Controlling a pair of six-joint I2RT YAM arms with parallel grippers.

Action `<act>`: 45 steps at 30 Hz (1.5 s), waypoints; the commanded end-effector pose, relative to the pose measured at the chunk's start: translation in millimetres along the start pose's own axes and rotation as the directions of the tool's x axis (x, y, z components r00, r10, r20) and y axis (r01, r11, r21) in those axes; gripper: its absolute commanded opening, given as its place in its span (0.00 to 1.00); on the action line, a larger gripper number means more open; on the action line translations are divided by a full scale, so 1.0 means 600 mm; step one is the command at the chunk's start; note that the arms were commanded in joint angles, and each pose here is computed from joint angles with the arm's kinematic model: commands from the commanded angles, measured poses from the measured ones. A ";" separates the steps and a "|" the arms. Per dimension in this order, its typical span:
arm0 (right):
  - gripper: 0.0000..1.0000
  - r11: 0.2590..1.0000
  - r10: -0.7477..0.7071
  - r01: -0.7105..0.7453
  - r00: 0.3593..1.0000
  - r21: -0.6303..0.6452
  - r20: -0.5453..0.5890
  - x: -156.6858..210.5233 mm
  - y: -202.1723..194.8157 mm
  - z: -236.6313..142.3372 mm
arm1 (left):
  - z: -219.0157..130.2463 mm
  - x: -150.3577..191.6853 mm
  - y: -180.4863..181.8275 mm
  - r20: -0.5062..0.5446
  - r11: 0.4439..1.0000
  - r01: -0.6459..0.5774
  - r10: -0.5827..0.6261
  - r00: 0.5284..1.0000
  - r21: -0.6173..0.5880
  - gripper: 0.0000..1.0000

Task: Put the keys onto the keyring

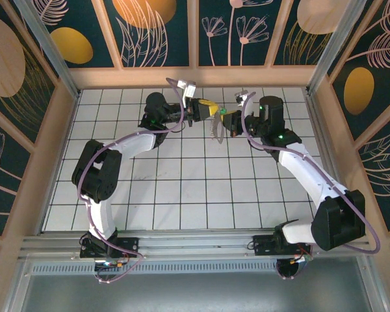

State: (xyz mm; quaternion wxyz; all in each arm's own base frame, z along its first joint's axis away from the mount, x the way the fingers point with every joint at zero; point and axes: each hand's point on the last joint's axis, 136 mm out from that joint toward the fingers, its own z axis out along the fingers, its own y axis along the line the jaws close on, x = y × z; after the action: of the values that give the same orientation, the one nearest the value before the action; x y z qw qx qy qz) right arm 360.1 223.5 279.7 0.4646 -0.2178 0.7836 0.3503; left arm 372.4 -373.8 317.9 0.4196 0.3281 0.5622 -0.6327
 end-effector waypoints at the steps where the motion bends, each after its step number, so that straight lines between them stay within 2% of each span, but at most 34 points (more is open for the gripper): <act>1: 0.00 0.994 -0.040 0.037 0.999 0.105 0.024 -0.032 -0.011 -0.026 | 0.000 -0.018 -0.034 0.010 0.997 -0.068 0.068 0.998 0.034 0.00; 12: 0.00 0.972 -0.070 0.065 0.997 0.224 0.013 -0.057 -0.032 -0.048 | 0.000 -0.017 -0.033 0.007 0.997 -0.066 0.065 0.998 0.035 0.00; 25: 0.00 0.986 -0.082 0.086 0.996 0.139 -0.037 -0.044 0.002 -0.001 | 0.002 -0.019 -0.032 0.009 0.997 -0.063 0.063 0.998 0.037 0.00; 32: 0.00 0.984 -0.087 0.094 0.995 0.150 -0.051 -0.037 -0.002 0.011 | 0.002 -0.018 -0.032 0.009 0.997 -0.063 0.062 0.998 0.038 0.00; 45: 0.00 0.969 -0.058 0.055 0.998 0.239 0.007 -0.050 -0.042 -0.043 | 0.001 -0.017 -0.032 0.010 0.997 -0.060 0.060 0.998 0.038 0.00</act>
State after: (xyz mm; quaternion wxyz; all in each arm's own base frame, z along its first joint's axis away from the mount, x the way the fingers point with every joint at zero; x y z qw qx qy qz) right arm 368.9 212.0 292.2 0.4727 -0.2111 0.8136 0.2647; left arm 378.3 -373.2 314.1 0.4223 0.3164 0.5729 -0.6272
